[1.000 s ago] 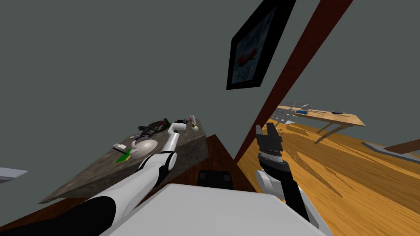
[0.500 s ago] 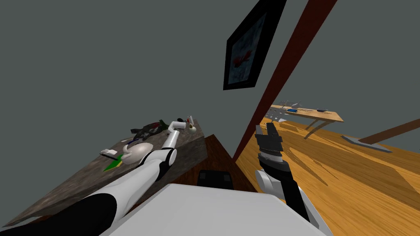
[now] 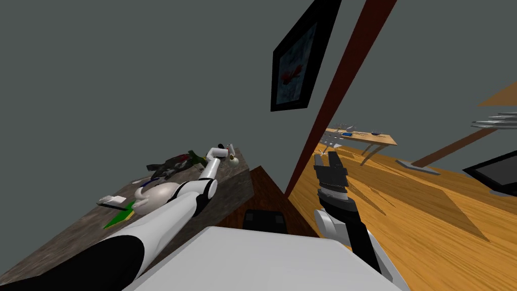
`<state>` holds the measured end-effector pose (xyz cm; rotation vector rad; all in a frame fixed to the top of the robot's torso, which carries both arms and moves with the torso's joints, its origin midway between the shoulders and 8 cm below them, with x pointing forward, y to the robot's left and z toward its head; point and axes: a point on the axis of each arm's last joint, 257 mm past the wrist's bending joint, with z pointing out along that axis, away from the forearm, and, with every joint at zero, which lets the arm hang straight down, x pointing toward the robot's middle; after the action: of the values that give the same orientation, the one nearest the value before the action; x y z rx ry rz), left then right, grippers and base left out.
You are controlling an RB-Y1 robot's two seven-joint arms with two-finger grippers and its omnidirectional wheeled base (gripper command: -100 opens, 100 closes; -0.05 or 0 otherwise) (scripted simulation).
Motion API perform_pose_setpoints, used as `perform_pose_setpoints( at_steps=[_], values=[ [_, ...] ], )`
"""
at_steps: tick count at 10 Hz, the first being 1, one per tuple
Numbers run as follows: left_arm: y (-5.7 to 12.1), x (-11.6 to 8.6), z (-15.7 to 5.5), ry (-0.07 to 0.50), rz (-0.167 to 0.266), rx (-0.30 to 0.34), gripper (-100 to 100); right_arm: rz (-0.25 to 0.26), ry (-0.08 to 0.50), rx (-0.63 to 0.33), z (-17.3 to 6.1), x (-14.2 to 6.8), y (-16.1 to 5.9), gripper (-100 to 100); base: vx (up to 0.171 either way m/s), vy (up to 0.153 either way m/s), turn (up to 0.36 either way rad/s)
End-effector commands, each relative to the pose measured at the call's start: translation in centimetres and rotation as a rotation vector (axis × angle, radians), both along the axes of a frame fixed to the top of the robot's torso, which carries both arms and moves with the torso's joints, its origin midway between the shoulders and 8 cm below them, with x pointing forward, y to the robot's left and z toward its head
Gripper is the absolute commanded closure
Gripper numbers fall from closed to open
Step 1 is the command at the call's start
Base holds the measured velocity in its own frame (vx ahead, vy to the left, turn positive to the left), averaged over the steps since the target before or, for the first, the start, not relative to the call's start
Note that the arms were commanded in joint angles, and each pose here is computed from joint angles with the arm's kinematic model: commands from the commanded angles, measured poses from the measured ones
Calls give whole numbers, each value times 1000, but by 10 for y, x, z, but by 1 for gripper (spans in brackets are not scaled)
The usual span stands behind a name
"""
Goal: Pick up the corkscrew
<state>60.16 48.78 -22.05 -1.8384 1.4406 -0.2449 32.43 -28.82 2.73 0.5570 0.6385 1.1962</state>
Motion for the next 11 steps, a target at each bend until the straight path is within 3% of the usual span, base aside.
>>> perform_pose_setpoints(
  at_steps=[1, 2, 3, 4, 5, 6, 7, 10, 11],
  values=[
    [10, -5, 5, 40, 42, -9, -100, 0, 0, 0, 0, 0, 0, 0, 18, 22, -170],
    [11, -15, -8, 86, 58, -22, -100, 0, 0, 0, 0, 0, 0, 0, 17, 36, -134],
    [20, -20, -2, 106, 92, -25, -100, 0, 0, 0, 0, 0, 0, 0, 23, 51, -192],
    [21, -30, -16, 153, 108, -38, -100, 0, 0, 0, 0, 0, 0, 0, 17, 49, -94],
    [20, -34, -17, 166, 113, -42, -100, 0, 0, 0, 0, 0, 0, 0, 7, 22, 1],
    [30, -45, -18, 209, 157, -51, -100, 0, 0, 0, 0, 0, 0, 0, 23, 38, -186],
    [29, -52, -23, 238, 169, -60, -100, 0, 0, 0, 0, 0, 0, 0, 20, 47, -116],
    [46, -79, -21, 325, 263, -77, -100, 0, 0, 0, 0, 0, 0, 0, 18, 61, -138],
    [45, -91, -30, 370, 281, -90, -100, 0, 0, 0, 0, 0, 0, 0, 18, 59, -84]
  ],
)
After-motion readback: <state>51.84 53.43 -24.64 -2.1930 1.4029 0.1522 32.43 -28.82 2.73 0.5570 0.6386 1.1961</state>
